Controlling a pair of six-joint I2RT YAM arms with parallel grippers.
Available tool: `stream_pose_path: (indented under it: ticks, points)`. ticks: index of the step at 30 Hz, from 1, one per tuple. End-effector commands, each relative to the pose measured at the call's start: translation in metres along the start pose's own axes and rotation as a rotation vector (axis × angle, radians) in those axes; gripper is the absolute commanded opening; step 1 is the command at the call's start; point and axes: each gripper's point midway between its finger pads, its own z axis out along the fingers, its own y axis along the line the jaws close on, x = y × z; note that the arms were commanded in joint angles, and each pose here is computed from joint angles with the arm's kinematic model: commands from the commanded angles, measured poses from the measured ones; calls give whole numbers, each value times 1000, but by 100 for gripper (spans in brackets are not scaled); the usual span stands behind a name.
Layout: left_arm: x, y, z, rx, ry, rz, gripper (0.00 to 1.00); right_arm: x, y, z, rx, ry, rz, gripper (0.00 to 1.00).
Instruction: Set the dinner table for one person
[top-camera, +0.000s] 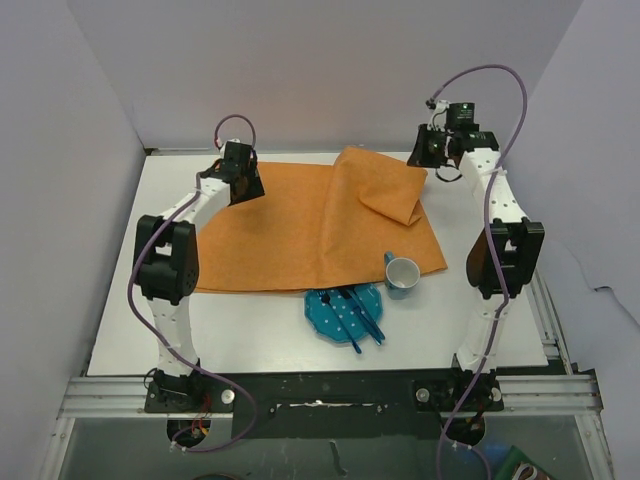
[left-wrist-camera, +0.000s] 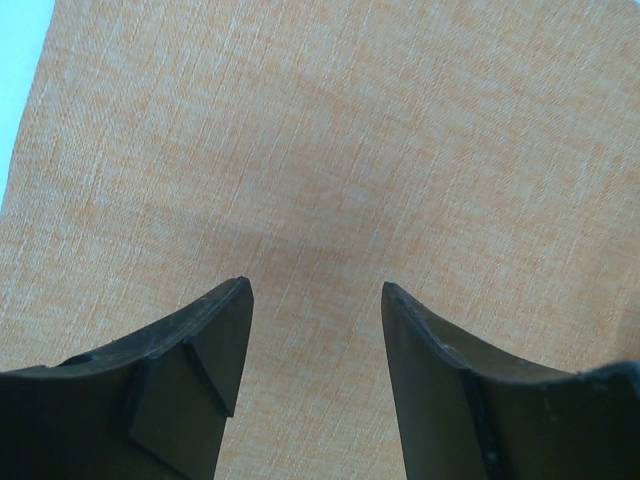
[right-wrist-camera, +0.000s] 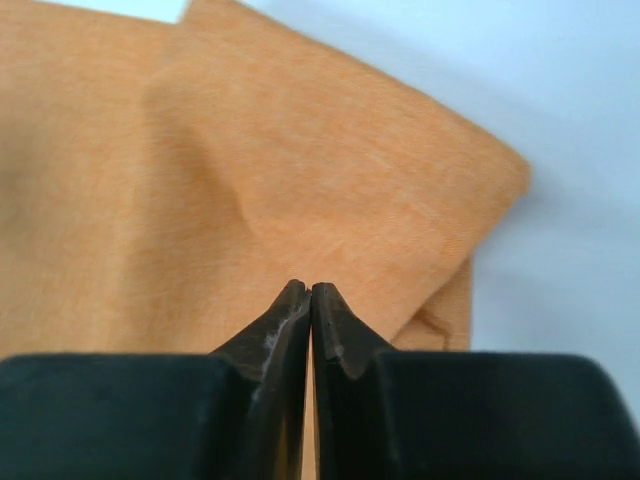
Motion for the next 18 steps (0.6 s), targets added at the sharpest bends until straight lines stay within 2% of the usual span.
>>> stream_pose_path:
  ticks: [1, 3, 6, 8, 10, 11, 18]
  points:
    - [-23, -13, 11, 39, -88, -16, 53, 12, 68, -14, -122, 9, -33, 0]
    - [-18, -9, 21, 28, -86, -25, 49, 32, 81, -5, -152, 56, -35, 0]
    - [-8, -2, 35, 10, -72, -43, 37, 60, 86, 11, -184, 111, -29, 0]
    - [-9, -3, 41, 24, -108, -43, 23, 78, 84, 22, -197, 153, -18, 0]
    - [-5, 0, 48, 22, -118, -38, 5, 93, 78, 31, -190, 191, -9, 0]
    - [-5, 0, 51, 21, -121, -33, 0, 99, 75, 35, -184, 203, -7, 0]
    - [15, 6, 73, -20, -67, -28, 0, 136, 38, 67, -113, 278, 43, 0]
